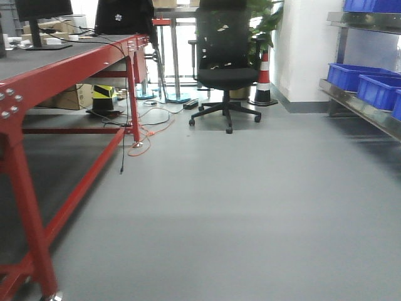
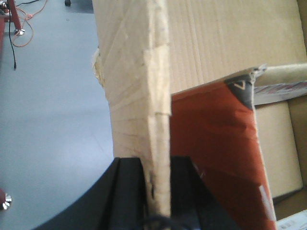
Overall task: Stack two boxes on right shelf middle
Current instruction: 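Carry the boxes in both grippers while driving past the red table, then carry the boxes in both grippers toward the steel shelf with blue bins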
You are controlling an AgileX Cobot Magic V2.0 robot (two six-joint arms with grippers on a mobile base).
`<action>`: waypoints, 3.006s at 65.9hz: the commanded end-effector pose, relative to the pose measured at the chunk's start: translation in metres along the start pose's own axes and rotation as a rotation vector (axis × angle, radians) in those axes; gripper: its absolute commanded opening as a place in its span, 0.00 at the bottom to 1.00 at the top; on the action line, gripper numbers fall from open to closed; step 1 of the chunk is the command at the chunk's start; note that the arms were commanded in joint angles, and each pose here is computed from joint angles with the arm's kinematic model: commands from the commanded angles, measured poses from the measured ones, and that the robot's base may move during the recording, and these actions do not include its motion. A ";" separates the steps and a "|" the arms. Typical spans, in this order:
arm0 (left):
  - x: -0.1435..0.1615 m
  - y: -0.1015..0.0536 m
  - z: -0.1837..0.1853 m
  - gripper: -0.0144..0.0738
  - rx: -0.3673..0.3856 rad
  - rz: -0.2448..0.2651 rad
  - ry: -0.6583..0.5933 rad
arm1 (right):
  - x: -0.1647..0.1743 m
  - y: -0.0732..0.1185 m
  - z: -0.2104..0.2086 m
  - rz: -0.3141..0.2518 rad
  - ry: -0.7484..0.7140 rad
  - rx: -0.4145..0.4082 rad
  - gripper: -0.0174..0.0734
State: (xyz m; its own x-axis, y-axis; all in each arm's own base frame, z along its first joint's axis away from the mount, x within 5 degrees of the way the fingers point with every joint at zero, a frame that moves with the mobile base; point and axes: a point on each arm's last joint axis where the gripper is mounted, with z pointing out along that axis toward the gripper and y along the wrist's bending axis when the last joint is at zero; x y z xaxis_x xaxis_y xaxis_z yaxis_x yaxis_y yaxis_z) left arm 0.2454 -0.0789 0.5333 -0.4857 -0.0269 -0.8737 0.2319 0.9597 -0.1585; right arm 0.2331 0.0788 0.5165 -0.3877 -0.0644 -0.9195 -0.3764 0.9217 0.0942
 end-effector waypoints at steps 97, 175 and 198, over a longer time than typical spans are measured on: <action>-0.008 0.001 -0.009 0.04 -0.008 0.007 -0.084 | -0.008 -0.001 -0.008 -0.025 -0.072 0.014 0.02; -0.008 0.001 -0.009 0.04 -0.010 0.008 -0.086 | -0.008 -0.001 -0.008 -0.025 -0.072 0.014 0.02; -0.008 0.001 -0.009 0.04 -0.010 0.008 -0.086 | -0.008 -0.001 -0.008 -0.025 -0.072 0.014 0.02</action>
State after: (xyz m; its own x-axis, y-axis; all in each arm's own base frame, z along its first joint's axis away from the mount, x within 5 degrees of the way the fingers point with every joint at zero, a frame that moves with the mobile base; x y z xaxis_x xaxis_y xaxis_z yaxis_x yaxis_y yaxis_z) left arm 0.2458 -0.0779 0.5335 -0.4807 -0.0225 -0.8766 0.2250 0.9630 -0.1481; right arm 0.2331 0.0788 0.5165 -0.3877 -0.0644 -0.9195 -0.3764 0.9217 0.0942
